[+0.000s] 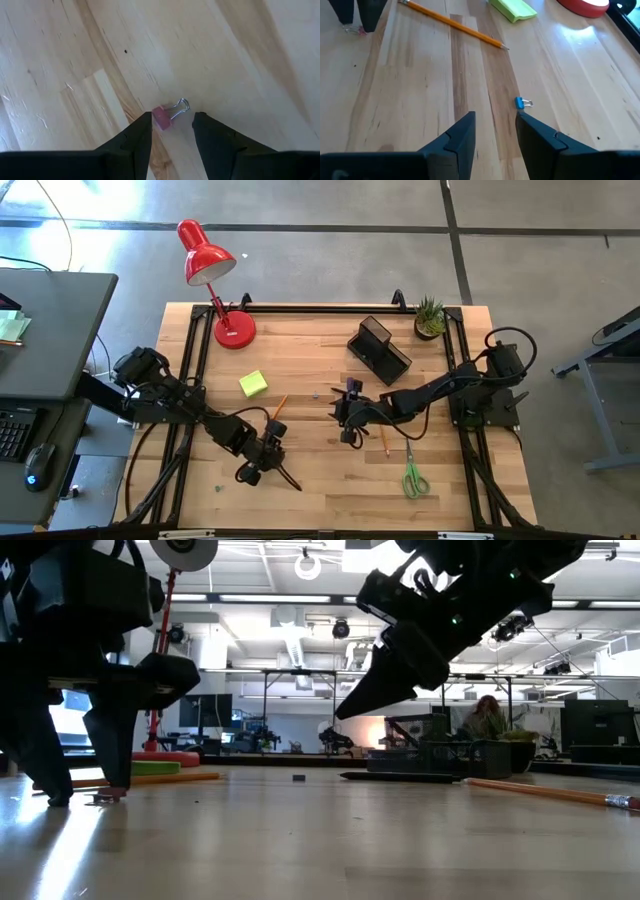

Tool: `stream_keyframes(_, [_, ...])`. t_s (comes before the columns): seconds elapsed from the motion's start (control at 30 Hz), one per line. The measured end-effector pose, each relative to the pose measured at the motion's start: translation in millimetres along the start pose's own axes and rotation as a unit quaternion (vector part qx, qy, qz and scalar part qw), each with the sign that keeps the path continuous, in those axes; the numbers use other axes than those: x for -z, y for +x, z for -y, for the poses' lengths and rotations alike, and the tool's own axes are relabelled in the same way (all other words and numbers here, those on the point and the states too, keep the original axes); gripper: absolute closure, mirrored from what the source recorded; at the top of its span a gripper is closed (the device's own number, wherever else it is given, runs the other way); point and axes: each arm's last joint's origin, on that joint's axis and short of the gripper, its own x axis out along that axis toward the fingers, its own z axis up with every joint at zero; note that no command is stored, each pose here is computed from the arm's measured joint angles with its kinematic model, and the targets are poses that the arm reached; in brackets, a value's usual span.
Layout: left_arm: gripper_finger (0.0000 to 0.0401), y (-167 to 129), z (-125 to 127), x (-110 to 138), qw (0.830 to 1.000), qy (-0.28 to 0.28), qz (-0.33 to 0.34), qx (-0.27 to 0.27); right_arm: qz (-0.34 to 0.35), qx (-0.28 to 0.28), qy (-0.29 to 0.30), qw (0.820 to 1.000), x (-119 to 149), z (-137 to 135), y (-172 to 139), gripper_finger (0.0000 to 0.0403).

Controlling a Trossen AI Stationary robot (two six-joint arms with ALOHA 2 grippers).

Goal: Pick and place office supplies into organizer
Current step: Put the pink binder clip into the black desk organizer

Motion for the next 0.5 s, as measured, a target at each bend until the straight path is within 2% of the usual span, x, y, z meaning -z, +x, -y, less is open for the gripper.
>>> stream_keyframes(0.5, [0.0268, -0.1, -0.2, -3.1, 1.000, -0.017, 0.018, 0.001, -0.004, -0.011, 0.012, 1.000, 0.6, -0.7, -0.1, 0.0270])
